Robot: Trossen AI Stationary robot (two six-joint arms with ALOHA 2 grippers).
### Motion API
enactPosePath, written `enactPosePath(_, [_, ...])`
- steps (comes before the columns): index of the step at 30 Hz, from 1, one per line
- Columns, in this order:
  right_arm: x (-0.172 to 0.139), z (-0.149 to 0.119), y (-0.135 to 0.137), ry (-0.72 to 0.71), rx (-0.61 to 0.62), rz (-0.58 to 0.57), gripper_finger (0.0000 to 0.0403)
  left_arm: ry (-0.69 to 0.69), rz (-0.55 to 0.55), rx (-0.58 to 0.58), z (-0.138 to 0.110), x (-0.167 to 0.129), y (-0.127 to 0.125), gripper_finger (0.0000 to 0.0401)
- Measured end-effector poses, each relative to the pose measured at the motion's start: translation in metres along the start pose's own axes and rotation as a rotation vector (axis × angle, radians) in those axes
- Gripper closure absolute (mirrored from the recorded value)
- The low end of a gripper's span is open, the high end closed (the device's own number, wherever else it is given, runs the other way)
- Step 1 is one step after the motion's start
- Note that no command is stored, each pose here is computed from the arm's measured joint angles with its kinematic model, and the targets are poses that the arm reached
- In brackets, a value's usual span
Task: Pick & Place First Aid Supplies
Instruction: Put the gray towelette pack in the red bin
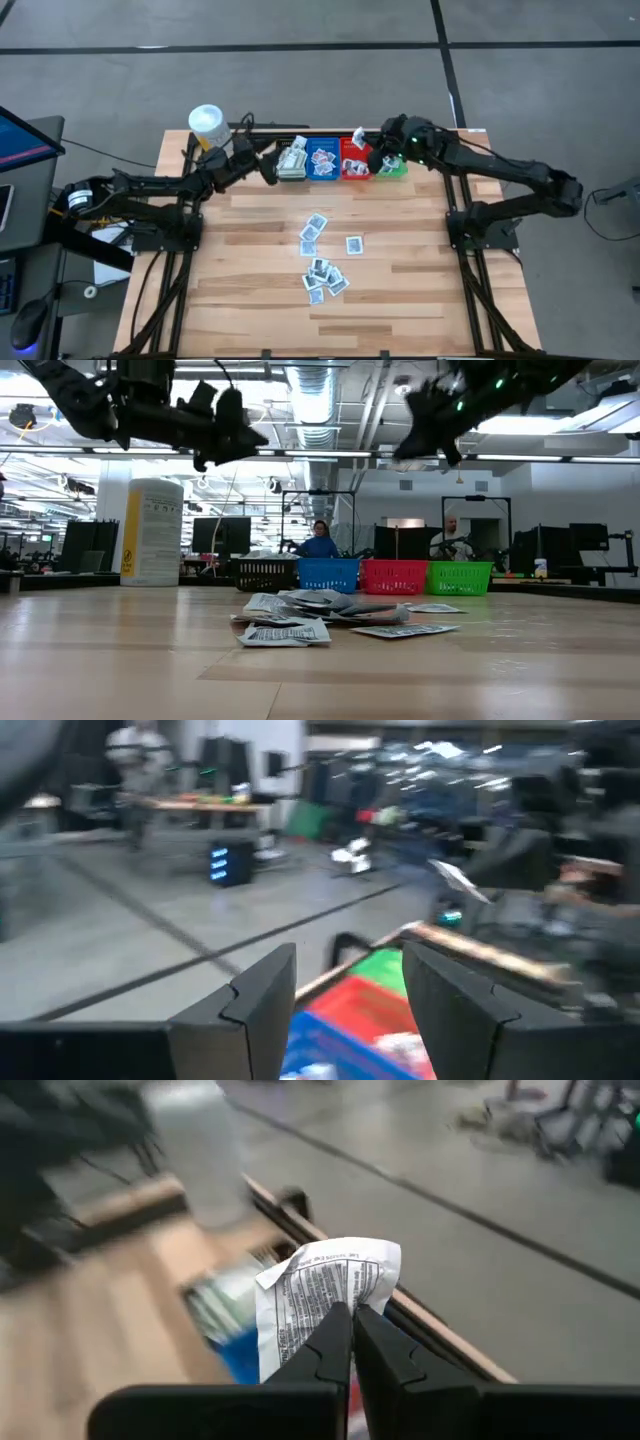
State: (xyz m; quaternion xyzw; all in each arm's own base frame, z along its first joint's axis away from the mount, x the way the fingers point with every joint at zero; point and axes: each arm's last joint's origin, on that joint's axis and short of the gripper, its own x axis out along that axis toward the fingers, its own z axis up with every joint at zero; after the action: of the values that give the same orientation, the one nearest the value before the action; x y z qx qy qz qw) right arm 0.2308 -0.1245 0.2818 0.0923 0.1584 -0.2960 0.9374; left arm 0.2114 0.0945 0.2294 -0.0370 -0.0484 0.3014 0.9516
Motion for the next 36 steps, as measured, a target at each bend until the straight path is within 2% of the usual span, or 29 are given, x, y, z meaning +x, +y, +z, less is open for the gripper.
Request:
enactPosePath(7, [0.041,-0.029,-0.027,0.165,-0.028,-0.08,0.0401,0.045,0.182,0.015,-0.012,0.01,0.028,0.0215])
enactPosePath(12, [0.062,-0.047,-0.04,0.24,-0.014,-0.112,0.0401,0.074,0.213,-0.069,-0.022,0.015,0.034,0.0215])
enactPosePath(16, [0.077,-0.06,-0.045,0.277,-0.01,-0.127,0.0401,0.089,0.216,-0.079,-0.027,0.017,0.035,0.0215])
enactPosePath(22, [0.086,-0.071,-0.039,0.324,-0.055,-0.001,0.0398,0.084,0.215,-0.083,-0.027,0.017,0.035,0.0215])
enactPosePath(28, [0.087,-0.073,-0.034,0.33,-0.155,0.013,0.0344,0.07,0.213,-0.086,-0.025,0.017,0.034,0.0215])
enactPosePath(33, [0.086,-0.074,-0.035,0.345,-0.158,-0.006,0.0288,0.061,0.208,-0.089,-0.024,0.017,0.034,0.0215])
enactPosePath(36, [0.082,-0.071,-0.032,0.341,-0.119,-0.006,0.0265,0.062,0.188,-0.104,-0.025,0.017,0.03,0.0215])
